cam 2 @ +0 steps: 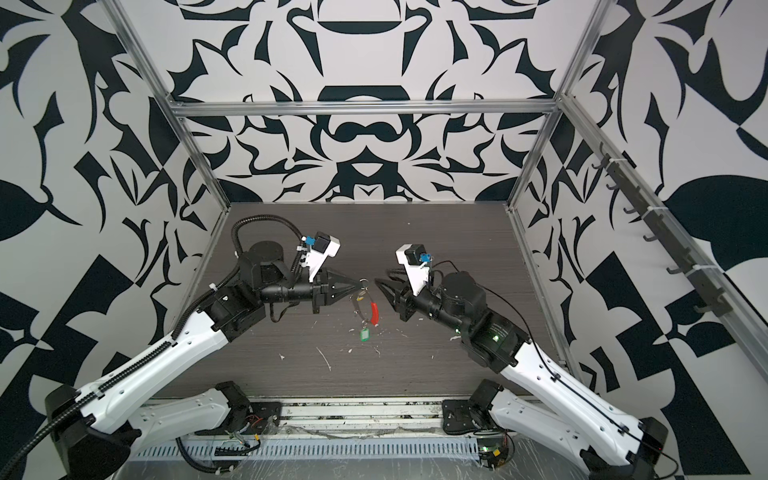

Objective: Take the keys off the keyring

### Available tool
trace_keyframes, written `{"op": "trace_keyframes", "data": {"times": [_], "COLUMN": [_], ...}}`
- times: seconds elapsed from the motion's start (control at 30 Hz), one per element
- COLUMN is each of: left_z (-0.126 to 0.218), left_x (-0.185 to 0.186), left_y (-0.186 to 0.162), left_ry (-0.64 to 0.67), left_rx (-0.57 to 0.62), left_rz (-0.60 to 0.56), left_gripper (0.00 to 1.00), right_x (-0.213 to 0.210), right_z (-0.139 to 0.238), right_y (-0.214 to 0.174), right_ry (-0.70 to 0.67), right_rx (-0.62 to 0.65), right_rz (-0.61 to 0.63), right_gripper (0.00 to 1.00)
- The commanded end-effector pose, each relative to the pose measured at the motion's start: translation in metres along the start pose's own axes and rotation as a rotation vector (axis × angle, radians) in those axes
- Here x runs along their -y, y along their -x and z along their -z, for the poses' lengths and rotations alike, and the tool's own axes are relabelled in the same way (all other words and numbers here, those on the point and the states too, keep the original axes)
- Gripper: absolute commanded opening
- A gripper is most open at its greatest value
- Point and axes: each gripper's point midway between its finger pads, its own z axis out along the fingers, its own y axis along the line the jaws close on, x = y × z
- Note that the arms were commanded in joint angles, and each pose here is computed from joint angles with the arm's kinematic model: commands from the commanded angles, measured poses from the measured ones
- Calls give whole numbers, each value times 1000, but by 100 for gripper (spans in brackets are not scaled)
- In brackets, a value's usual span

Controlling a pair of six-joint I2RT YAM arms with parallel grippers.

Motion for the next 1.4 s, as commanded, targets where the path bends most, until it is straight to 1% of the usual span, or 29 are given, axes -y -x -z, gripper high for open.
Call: {"op": "trace_keyframes", "data": {"times": [0.0, 0.13, 0.27, 0.37, 0.47, 0.57, 0.73, 0.87, 1.1, 1.23, 1.3, 1.37], "left_z": [6, 10, 10, 10, 9, 7, 7, 8, 17, 17, 18, 18], "left_x": [-3, -5, -11, -15, -14, -10, -3, 0, 10, 16, 19, 23], "left_y": [1, 9, 13, 16, 18, 20, 21, 18, 14, 13, 12, 11], "left_ry": [63, 97, 131, 154, 144, 111, 70, 50, 22, -9, -28, -48], "left_rx": [-20, 7, 21, 34, 51, 62, 85, 96, 129, 127, 126, 131], "left_rz": [-47, -57, -52, -52, -53, -55, -73, -92, -154, -162, -163, -168], "left_gripper": [0, 0, 0, 0, 0, 0, 0, 0, 0, 0, 0, 0], "right_x": [9, 8, -10, -19, -30, -35, -46, -47, -40, -41, -45, -55], "right_z": [-3, -7, -7, -6, -10, -18, -25, -17, 13, 26, 28, 29], "right_y": [-3, -18, -21, -22, -26, -36, -42, -36, -9, 6, 14, 18], "right_ry": [-53, -39, 63, 106, 149, 162, 199, 198, 155, 143, 166, 217], "right_rx": [-34, -77, -78, -77, -90, -123, -135, -102, 37, 81, 109, 116], "right_rz": [-3, -15, -38, -41, -46, -43, -33, -20, -13, 31, 36, 51], "right_gripper": [37, 35, 34, 34, 35, 33, 33, 35, 41, 44, 45, 45]}}
